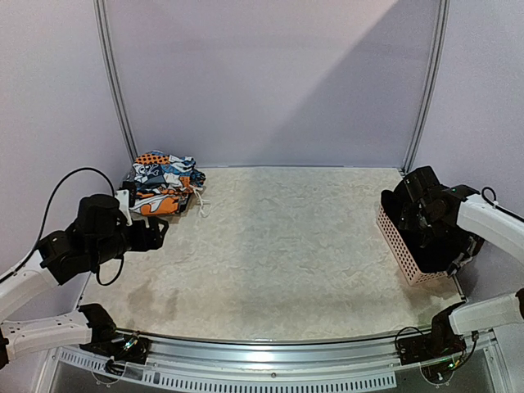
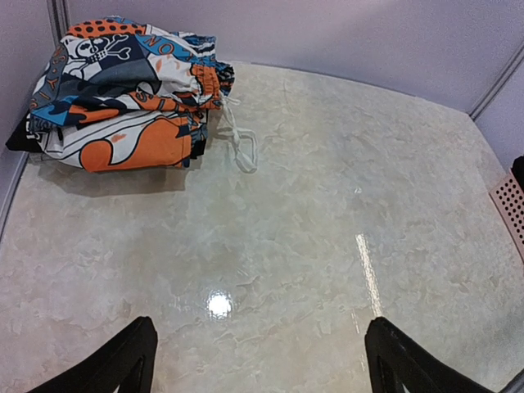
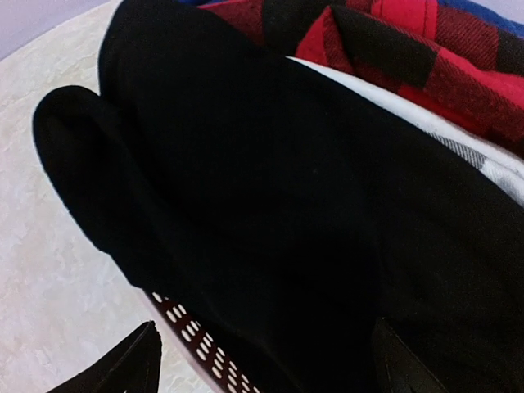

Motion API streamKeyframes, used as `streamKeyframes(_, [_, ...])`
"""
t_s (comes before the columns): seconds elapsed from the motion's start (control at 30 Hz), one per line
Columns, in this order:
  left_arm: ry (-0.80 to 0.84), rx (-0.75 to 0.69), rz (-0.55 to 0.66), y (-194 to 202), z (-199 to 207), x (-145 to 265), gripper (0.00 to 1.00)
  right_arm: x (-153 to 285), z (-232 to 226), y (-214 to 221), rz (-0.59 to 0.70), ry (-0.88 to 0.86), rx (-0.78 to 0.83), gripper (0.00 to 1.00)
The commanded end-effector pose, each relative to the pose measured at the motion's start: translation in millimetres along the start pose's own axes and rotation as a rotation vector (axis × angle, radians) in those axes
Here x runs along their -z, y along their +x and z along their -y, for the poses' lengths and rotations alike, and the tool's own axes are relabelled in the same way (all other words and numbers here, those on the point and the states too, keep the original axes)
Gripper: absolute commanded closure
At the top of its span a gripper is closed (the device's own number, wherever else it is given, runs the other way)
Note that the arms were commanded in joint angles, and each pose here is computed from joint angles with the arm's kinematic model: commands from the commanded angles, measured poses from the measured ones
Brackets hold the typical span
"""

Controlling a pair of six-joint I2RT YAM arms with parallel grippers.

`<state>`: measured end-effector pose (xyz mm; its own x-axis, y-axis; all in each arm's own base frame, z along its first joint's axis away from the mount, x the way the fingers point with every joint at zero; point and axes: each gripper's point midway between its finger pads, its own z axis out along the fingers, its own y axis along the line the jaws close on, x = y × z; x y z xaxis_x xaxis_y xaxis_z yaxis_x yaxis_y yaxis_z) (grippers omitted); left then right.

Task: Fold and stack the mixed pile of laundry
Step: Pick up the crumpled T-shirt from the bin.

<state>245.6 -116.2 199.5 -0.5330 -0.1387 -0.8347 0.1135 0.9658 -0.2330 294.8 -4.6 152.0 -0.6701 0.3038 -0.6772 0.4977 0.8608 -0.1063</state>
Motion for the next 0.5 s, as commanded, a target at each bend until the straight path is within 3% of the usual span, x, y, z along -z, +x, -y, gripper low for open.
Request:
streamKeyframes(0.0, [0.018, -0.022, -0.001, 4.8, 4.5, -1.7, 0.10, -8.9, 6.5, 1.0, 0.011, 0.046, -0.021, 0.20])
streamKeyframes(0.27, [0.014, -0.021, -0.011, 8.4, 4.8, -5.8, 0.11, -5.1, 9.8, -4.0, 0.033, 0.050, -0.022, 0.75])
streamKeyframes(0.4, [0.020, -0.016, -0.010, 7.6, 5.8, -5.3, 0.12, -1.6, 11.1, -6.6, 0.046, 0.046, -0.020, 0.90])
streamKeyframes(0.47, [0.024, -0.016, -0.011, 8.2, 6.5, -4.9, 0.12, -0.4, 13.7, -7.6, 0.053, 0.052, -0.020, 0.88])
